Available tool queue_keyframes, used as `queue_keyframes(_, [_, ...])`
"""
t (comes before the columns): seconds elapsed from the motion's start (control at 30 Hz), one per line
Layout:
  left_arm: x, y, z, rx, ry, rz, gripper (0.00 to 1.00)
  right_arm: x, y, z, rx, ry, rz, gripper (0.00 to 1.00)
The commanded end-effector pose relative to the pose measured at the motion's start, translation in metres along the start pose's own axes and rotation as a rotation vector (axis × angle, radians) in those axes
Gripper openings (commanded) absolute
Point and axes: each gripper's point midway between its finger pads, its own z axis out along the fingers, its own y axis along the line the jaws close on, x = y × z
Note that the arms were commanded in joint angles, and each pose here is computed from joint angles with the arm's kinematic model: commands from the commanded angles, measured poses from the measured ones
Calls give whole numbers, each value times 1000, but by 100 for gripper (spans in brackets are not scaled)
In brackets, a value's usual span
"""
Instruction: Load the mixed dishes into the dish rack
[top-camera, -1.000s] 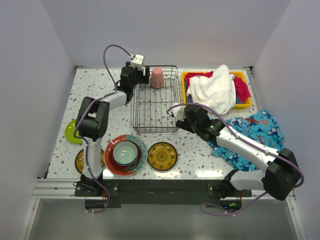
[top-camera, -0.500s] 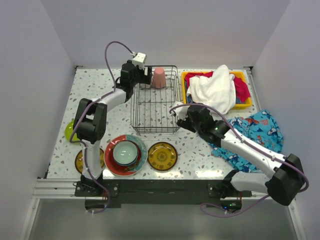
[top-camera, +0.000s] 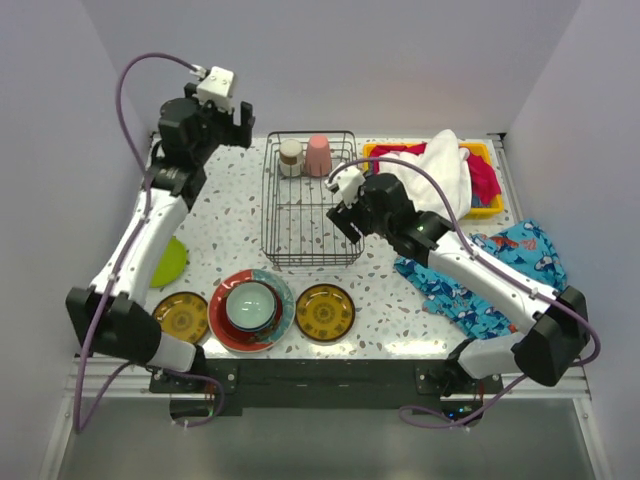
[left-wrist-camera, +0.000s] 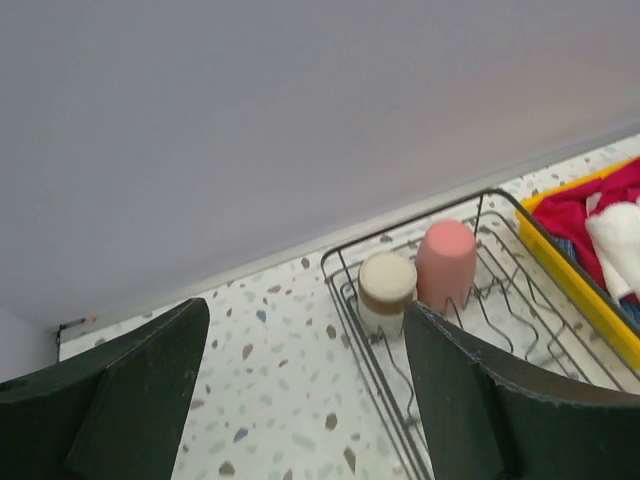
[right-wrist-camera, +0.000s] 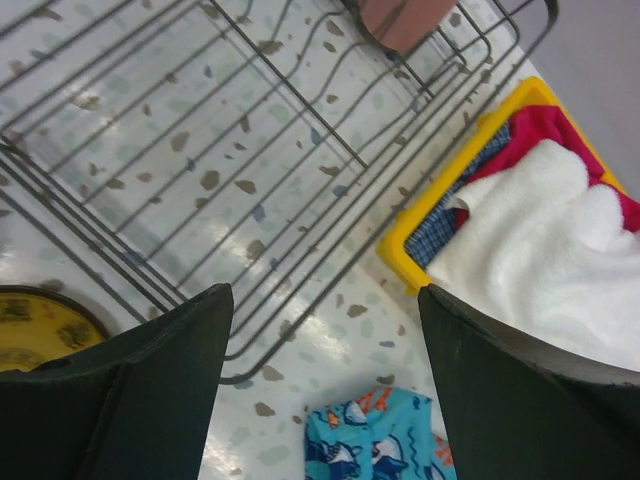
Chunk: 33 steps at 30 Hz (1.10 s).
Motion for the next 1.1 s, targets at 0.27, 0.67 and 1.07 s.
queue_keyframes(0.27, [197, 50, -166, 227, 759, -43, 77, 1, 65, -18, -385, 131, 170, 79])
queue_keyframes(0.67, [244, 3, -212, 496, 855, -122, 74, 29, 102, -38, -609, 136, 77, 80])
queue_keyframes(1.07, [260, -50, -213, 613, 954, 62, 50, -6, 94, -9, -534, 126, 229, 79])
